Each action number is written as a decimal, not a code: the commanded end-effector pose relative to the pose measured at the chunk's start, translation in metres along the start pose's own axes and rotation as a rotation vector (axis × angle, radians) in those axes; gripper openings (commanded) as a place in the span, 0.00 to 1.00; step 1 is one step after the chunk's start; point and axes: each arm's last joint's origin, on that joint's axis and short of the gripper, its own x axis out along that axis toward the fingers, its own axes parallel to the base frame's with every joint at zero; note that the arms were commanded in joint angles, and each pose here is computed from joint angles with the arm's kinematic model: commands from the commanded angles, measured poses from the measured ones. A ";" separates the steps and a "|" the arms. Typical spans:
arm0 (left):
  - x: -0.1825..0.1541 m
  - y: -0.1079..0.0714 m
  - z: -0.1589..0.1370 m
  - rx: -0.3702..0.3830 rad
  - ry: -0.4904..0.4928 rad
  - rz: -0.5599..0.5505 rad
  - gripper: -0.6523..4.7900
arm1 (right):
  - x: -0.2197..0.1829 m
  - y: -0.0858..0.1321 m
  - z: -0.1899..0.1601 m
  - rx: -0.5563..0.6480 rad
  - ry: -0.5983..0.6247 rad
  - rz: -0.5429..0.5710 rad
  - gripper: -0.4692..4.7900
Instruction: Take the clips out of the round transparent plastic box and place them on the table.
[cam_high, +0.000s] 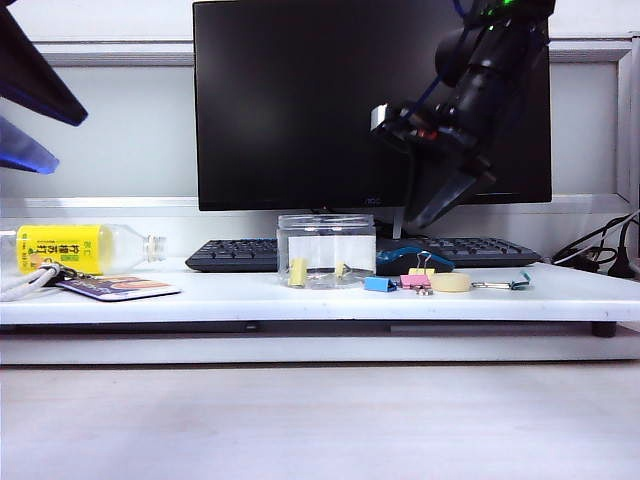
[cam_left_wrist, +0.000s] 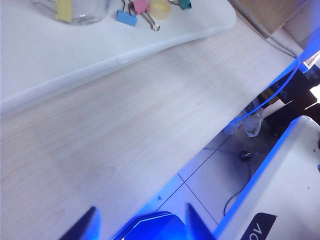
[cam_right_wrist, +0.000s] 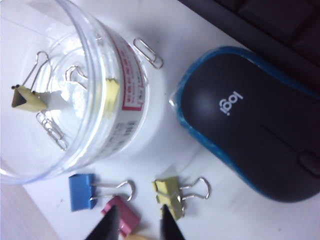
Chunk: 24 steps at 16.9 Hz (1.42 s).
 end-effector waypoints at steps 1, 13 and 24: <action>-0.001 -0.001 0.002 0.010 -0.014 -0.003 0.54 | -0.048 0.016 0.001 -0.053 -0.125 -0.034 0.33; -0.001 -0.001 0.003 0.019 -0.025 -0.005 0.54 | -0.281 0.152 -0.112 -0.224 -0.664 -0.392 0.33; -0.002 -0.005 0.018 0.008 -0.163 -0.043 0.54 | -0.191 0.163 -0.219 -0.129 -0.750 -0.283 0.33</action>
